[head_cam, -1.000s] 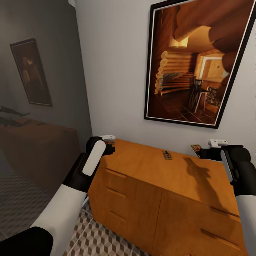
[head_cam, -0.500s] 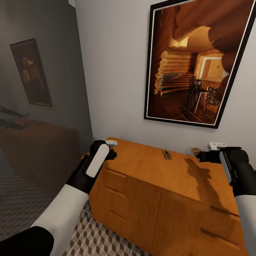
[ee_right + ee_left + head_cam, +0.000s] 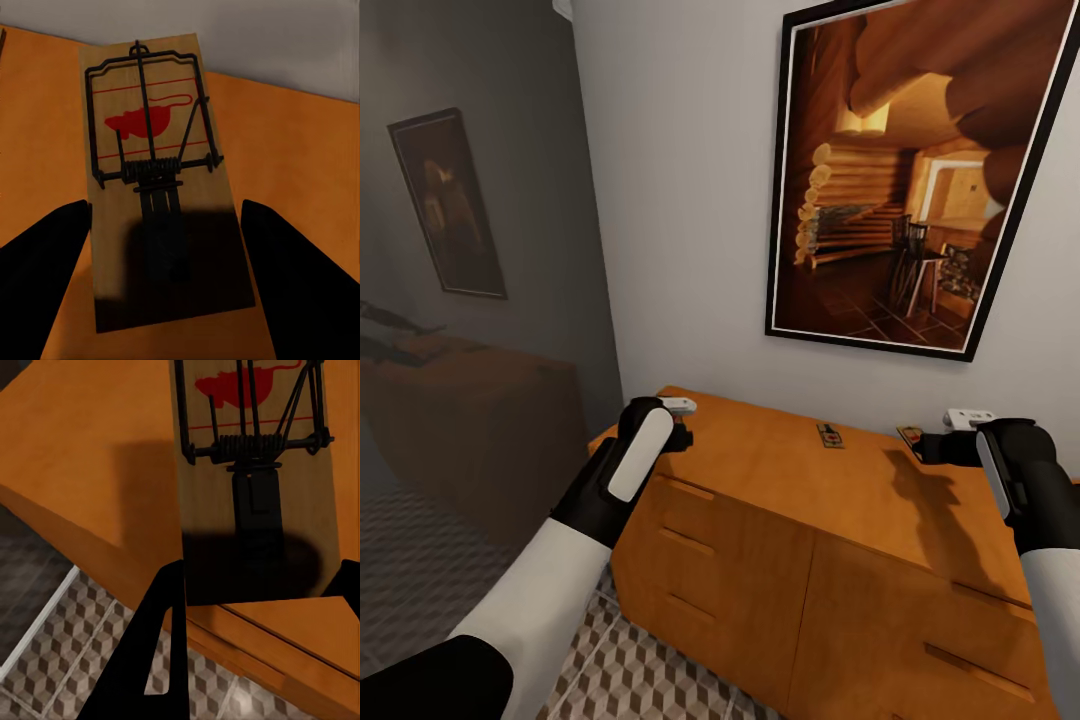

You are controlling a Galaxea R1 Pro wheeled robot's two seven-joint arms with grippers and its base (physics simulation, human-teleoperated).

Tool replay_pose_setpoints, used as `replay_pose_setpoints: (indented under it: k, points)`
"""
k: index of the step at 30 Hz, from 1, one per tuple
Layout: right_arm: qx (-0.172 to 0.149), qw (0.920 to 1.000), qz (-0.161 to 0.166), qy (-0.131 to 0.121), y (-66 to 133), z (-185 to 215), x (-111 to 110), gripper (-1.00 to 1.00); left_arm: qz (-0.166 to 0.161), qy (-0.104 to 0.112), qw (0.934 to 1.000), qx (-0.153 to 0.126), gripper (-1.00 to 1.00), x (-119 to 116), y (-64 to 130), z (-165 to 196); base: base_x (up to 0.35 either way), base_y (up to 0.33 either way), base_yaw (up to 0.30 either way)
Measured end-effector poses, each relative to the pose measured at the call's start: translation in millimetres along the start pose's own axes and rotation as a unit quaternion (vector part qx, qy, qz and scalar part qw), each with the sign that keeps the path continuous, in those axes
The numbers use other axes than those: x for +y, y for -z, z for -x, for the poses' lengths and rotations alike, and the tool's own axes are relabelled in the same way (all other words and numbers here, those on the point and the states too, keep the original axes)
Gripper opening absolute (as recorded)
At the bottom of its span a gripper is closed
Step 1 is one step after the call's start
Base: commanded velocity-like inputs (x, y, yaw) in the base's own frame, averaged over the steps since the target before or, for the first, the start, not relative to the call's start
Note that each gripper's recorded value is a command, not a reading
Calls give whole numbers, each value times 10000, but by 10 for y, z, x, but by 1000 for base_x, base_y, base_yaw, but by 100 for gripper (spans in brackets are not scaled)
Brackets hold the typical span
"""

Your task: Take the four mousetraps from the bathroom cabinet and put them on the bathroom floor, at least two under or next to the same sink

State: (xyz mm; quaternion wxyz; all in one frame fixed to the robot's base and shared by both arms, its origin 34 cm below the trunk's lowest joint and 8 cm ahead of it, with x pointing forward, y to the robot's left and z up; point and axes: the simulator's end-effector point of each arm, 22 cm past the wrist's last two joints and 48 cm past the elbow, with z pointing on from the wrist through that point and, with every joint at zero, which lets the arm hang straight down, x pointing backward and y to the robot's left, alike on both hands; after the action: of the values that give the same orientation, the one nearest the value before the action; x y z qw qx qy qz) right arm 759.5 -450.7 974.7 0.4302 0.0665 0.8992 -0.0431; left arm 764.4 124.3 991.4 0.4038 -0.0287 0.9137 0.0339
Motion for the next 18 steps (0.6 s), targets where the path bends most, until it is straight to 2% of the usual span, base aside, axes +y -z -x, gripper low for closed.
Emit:
replay_pose_setpoints:
  k: [8, 18]
  points:
    - [-39, 10000, -14, 9, 21, 28, -12, -100, -43, -10, 10000, -9, -100, -35, 8, 2, 0, 0, -48]
    - [-68, 10000, -45, 9, 50, 52, -53, -100, -46, -8, 10000, -31, -100, -39, 31, 16, 0, 0, -248]
